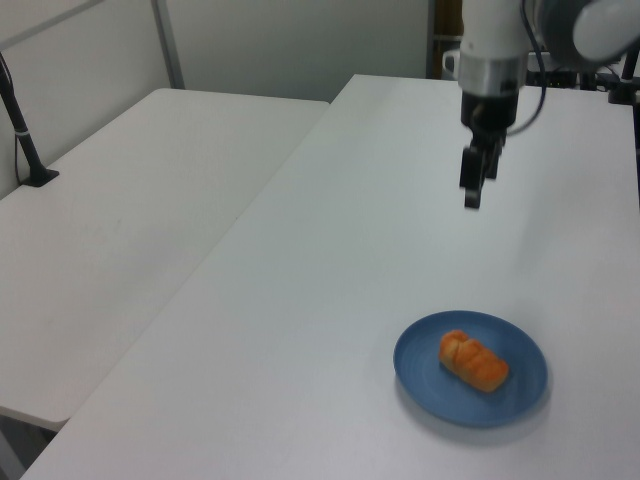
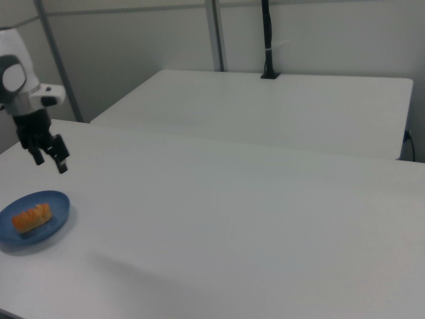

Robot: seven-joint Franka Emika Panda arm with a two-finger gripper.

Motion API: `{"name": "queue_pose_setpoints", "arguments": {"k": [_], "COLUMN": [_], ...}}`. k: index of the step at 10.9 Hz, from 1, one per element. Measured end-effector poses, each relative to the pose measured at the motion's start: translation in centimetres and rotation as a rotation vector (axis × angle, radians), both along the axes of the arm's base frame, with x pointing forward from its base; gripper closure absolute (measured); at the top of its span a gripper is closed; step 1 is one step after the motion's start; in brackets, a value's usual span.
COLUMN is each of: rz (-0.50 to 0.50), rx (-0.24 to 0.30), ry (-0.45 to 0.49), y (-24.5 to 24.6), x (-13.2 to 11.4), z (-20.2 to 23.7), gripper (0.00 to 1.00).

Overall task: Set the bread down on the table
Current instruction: 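Move the gripper toward the orange bread roll on the blue plate, then lower the gripper and close it around the orange bread roll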

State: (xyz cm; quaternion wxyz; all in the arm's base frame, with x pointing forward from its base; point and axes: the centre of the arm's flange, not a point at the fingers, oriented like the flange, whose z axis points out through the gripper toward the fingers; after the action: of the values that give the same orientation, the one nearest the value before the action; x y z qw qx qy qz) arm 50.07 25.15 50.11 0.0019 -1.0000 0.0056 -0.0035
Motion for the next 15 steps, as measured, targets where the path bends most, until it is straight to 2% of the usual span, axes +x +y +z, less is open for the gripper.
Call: {"name": "queue_pose_setpoints", "arguments": {"k": [3, 5, 7, 9, 13, 15], "rz": [-0.072, -0.118, -0.138, -0.166, -0.195, -0.205], "rx": [0.024, 0.049, 0.062, 0.043, 0.068, 0.047], "ry": [-0.017, -0.001, 0.015, 0.015, 0.010, 0.005], "y": [5.2, 8.1, 9.9, 11.0, 13.0, 13.3], "x": [-3.0, -4.1, -4.2, -4.2, -4.5, -4.4], "z": [-4.7, -7.5, -10.6, -13.0, -16.0, -17.6], "gripper": [0.00, 0.00, 0.02, 0.02, 0.02, 0.02]}}
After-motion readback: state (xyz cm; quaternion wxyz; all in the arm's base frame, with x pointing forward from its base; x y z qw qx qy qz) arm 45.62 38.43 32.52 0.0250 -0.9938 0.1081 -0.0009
